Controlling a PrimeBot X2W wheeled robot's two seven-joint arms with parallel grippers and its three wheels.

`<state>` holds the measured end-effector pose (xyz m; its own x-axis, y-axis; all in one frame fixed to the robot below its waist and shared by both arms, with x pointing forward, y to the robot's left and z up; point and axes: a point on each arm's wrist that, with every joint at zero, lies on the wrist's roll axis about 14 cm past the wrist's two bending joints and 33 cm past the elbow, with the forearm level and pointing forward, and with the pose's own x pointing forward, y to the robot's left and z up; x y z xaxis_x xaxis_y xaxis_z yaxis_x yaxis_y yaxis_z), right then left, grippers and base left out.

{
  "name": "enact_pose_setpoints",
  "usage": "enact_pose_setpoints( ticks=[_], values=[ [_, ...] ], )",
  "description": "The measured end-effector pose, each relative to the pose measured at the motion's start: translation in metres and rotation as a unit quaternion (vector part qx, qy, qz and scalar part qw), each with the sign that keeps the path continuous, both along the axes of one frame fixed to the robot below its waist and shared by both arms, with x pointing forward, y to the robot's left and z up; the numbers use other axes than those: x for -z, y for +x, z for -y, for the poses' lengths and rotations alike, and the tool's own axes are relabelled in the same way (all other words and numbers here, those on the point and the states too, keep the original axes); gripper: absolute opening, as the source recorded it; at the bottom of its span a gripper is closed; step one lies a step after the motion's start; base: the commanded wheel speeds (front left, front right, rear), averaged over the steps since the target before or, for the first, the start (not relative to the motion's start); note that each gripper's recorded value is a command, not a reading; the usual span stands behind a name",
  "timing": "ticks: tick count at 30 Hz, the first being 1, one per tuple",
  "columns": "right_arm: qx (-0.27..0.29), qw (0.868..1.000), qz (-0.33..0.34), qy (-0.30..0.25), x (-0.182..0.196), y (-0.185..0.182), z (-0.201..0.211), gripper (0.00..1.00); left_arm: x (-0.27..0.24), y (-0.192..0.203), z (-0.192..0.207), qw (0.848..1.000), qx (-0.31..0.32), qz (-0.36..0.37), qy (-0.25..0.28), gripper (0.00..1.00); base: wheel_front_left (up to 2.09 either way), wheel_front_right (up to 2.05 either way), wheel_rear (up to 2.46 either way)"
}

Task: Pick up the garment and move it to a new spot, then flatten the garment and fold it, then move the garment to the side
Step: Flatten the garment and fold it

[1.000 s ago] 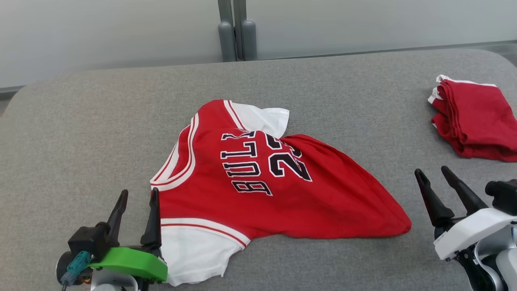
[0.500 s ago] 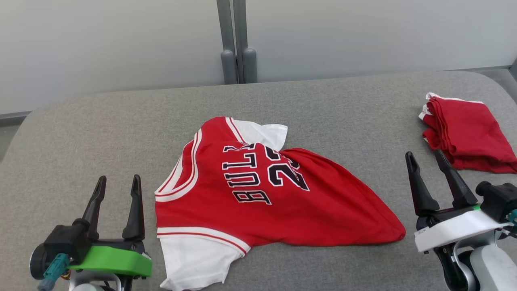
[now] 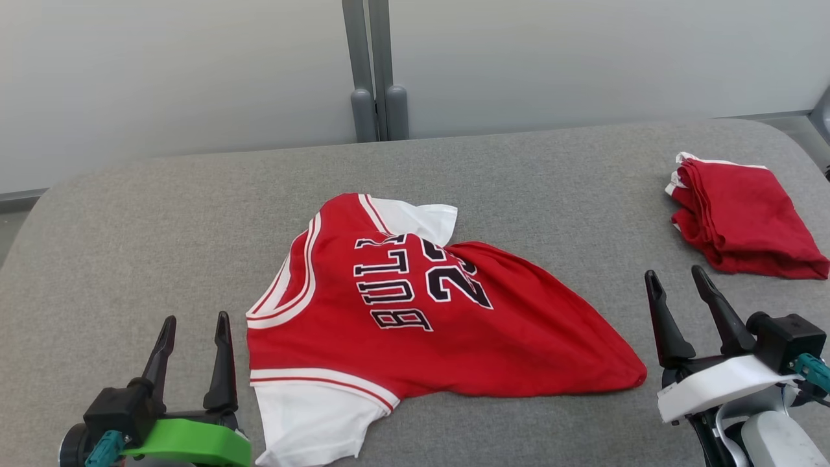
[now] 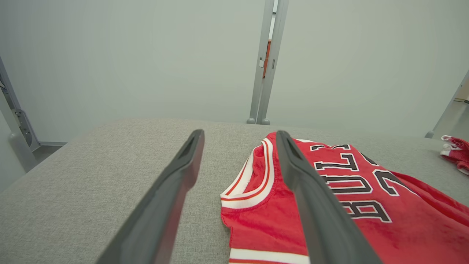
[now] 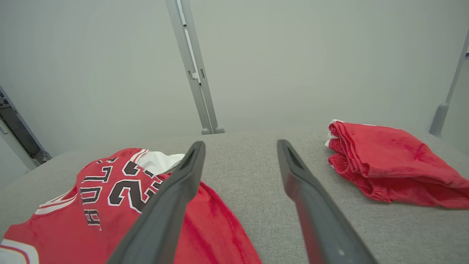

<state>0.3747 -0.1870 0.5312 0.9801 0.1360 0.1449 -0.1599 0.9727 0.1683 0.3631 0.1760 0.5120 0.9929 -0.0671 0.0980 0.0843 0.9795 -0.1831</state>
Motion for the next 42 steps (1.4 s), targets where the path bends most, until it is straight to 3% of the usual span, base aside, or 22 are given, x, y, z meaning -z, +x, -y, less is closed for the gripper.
enact_pose_setpoints(
  ticks=[18,24,30,32,35,42],
  values=[
    [0.001,0.999,0.004,-0.036,-0.004,0.001,0.013,1.00,0.013,-0.004,-0.004,1.000,-0.001,-0.018,-0.003,1.00,0.00,0.00,0.00],
    [-0.008,0.996,-0.073,-0.041,0.022,-0.002,0.019,1.00,0.021,-0.007,-0.004,0.998,0.018,-0.062,0.000,1.00,0.00,0.00,0.00],
    [-0.014,0.978,-0.204,-0.027,0.076,-0.017,0.021,1.00,0.056,-0.027,-0.002,0.982,0.039,-0.183,-0.003,1.00,0.00,0.00,0.00],
    [-0.019,0.971,-0.238,-0.018,0.091,-0.022,0.016,1.00,0.076,-0.038,0.003,0.970,0.052,-0.238,-0.007,1.00,0.00,0.00,0.00],
    [-0.023,0.962,-0.271,-0.008,0.107,-0.027,0.011,1.00,0.100,-0.055,0.012,0.950,0.072,-0.303,-0.019,1.00,0.00,0.00,0.00],
    [-0.031,0.950,-0.311,0.011,0.127,-0.023,-0.001,1.00,0.125,-0.069,0.025,0.924,0.098,-0.369,-0.028,1.00,0.00,0.00,0.00]
  ],
)
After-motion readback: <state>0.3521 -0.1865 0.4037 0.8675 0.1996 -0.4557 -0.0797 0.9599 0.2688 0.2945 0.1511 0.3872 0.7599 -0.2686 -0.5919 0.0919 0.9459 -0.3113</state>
